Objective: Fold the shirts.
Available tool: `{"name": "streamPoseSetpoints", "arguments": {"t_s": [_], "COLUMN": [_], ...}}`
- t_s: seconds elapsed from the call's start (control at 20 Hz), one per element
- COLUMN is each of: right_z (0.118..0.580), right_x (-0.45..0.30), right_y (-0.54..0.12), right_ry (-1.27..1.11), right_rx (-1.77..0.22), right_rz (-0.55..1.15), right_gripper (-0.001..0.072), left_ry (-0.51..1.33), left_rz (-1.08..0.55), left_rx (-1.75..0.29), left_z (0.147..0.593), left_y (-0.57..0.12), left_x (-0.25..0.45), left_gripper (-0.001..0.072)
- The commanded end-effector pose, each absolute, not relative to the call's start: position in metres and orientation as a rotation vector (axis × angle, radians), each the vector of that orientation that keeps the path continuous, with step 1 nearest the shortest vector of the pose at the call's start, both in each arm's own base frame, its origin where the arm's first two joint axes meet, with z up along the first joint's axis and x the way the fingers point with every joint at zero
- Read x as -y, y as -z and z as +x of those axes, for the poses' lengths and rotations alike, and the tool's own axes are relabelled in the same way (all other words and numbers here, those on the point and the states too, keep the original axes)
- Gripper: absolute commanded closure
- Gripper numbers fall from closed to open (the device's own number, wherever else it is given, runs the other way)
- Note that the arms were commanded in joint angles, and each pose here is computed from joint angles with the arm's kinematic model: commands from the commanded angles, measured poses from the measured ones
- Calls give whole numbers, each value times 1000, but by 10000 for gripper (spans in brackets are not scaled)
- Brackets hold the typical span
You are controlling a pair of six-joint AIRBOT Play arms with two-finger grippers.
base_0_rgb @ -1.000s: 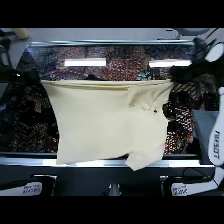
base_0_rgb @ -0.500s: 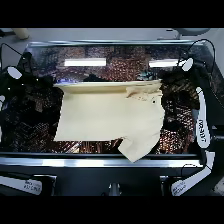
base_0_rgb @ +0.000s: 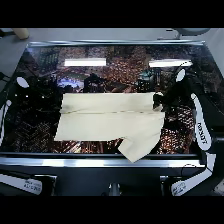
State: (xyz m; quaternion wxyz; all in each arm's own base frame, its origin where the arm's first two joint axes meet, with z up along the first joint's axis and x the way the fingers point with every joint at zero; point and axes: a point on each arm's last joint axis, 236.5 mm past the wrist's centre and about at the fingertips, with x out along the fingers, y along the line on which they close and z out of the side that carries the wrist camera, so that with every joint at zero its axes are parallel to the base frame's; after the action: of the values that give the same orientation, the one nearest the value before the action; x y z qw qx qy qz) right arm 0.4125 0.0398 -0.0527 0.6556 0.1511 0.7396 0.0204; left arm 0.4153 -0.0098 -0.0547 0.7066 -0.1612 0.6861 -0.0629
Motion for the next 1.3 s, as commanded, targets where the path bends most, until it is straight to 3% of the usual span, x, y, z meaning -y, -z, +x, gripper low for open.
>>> {"name": "streamPoseSetpoints", "arguments": {"t_s": [0.0, 0.35, 0.6, 0.8, 0.85, 0.9, 1.0, 1.05, 1.25], "right_z": [383, 275, 266, 259, 253, 243, 221, 215, 208], "right_x": [-17, -6, -6, -9, -13, -20, -38, -49, -68], "right_y": [23, 50, 42, 42, 43, 46, 58, 64, 100], "right_ry": [-33, -6, -7, -15, -29, -59, -92, -115, -92], "right_rx": [-1731, -1776, -1745, -1765, -1765, -1773, -1783, -1771, -1696], "right_rz": [325, 390, 377, 388, 393, 403, 471, 514, 642], "right_gripper": [193, 218, 218, 209, 171, 128, 128, 129, 178], "left_ry": [101, 48, 70, 93, 91, 90, 95, 95, 104], "left_rz": [-377, -431, -550, -554, -555, -554, -546, -546, -543], "left_rx": [-1562, -1690, -1620, -1610, -1623, -1628, -1627, -1627, -1625], "left_z": [394, 256, 256, 262, 261, 261, 262, 262, 260], "left_y": [28, 93, 109, 110, 112, 114, 114, 114, 109], "left_x": [-16, -4, 21, 36, 41, 44, 46, 46, 47], "left_gripper": [186, 185, 184, 187, 228, 347, 639, 683, 684]}}
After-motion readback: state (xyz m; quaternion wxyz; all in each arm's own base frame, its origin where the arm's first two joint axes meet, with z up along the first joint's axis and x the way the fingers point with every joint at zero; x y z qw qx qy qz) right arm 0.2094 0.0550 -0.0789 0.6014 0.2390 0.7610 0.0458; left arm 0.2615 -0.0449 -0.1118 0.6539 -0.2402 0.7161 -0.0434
